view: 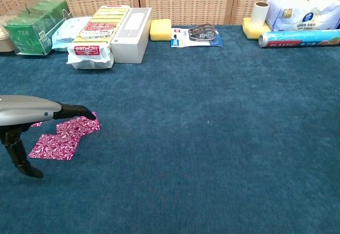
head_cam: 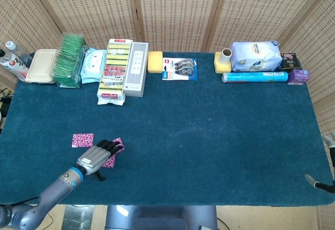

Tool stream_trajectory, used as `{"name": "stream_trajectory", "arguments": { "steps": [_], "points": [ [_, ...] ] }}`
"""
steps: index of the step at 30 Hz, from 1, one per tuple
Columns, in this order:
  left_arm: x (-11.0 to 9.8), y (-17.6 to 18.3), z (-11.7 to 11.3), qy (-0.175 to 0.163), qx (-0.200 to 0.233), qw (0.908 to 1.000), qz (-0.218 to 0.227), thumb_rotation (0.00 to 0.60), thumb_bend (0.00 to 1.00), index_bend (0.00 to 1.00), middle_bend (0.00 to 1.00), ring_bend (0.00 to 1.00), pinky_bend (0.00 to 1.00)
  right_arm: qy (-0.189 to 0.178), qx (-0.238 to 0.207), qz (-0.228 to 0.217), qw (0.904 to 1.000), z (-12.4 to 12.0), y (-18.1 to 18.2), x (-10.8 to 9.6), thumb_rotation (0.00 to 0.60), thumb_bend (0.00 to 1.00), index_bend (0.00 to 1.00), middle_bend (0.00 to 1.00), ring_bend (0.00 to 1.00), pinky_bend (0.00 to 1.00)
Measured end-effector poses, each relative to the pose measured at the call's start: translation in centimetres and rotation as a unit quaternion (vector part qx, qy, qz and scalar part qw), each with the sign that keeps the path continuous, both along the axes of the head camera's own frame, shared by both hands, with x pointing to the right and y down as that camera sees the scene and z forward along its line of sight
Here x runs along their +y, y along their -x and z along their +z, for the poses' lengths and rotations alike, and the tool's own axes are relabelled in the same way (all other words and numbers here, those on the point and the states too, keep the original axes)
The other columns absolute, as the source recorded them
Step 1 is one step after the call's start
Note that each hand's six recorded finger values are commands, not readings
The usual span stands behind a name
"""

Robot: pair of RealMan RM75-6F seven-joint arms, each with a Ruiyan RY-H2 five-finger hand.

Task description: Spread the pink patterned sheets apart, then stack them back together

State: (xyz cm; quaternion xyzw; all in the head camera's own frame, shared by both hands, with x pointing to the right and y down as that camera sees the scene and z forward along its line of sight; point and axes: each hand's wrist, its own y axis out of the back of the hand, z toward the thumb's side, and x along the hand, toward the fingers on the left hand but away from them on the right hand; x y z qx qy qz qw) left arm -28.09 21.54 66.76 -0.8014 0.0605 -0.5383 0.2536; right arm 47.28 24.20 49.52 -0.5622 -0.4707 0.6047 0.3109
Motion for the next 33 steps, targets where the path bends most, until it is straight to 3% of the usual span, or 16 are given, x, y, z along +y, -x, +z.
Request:
{"name": "stream_trajectory", "arguments": {
  "steps": [13,33],
  "points": [
    [2.3,0.6,0.6,0.031,0.005,0.9995,0.011,0.6,0.06,0.0,0.0,0.0,0.02,0.002,0.001,0.002,1.0,0.1,-0.2,0.3,0.6,0.0,0.07,0.0,0.0,0.0],
    [-0.9,-0.4,2.8,0.009,-0.017,0.9998,-0.001,0.6,0.06,0.0,0.0,0.0,0.02,0.006,0.002,0.001,1.0,0.3,-0.2,0.1,0.6,0.0,0.07,0.0,0.0,0.0]
  ]
}}
